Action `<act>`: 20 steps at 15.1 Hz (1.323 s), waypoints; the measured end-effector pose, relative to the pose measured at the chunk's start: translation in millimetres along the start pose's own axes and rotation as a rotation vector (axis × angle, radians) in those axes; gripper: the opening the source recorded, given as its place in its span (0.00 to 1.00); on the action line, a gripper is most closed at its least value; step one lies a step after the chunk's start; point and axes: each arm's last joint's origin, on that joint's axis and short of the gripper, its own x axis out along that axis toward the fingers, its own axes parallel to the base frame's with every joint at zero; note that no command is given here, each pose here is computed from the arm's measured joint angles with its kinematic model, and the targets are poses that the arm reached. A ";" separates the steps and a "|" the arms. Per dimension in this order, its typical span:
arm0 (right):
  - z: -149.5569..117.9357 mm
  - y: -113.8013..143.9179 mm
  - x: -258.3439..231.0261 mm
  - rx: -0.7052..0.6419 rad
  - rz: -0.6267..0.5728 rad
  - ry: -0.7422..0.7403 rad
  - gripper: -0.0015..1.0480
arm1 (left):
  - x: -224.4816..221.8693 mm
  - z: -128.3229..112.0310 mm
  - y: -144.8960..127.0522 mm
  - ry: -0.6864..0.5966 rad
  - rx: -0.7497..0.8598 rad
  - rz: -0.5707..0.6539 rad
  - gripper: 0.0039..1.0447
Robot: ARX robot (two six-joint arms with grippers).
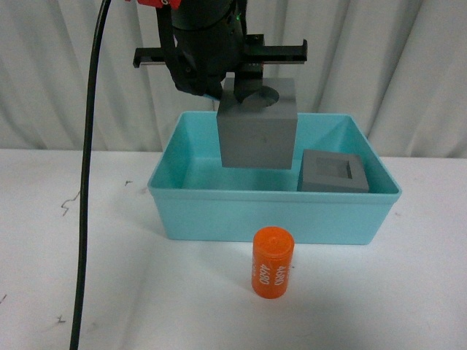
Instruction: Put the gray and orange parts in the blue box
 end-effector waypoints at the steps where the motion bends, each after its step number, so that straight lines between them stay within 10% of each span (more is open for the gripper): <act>1: 0.0 0.0 0.0 0.000 0.000 0.000 0.94 | 2.3 -0.7 4.2 0.004 -0.005 0.009 0.18; 18: 0.0 0.0 0.0 0.000 0.000 0.000 0.94 | 43.2 -32.5 37.1 0.111 0.010 0.137 0.18; 20: 0.0 0.0 0.0 0.000 0.000 0.000 0.94 | 43.9 -34.8 37.3 0.121 0.012 0.132 0.31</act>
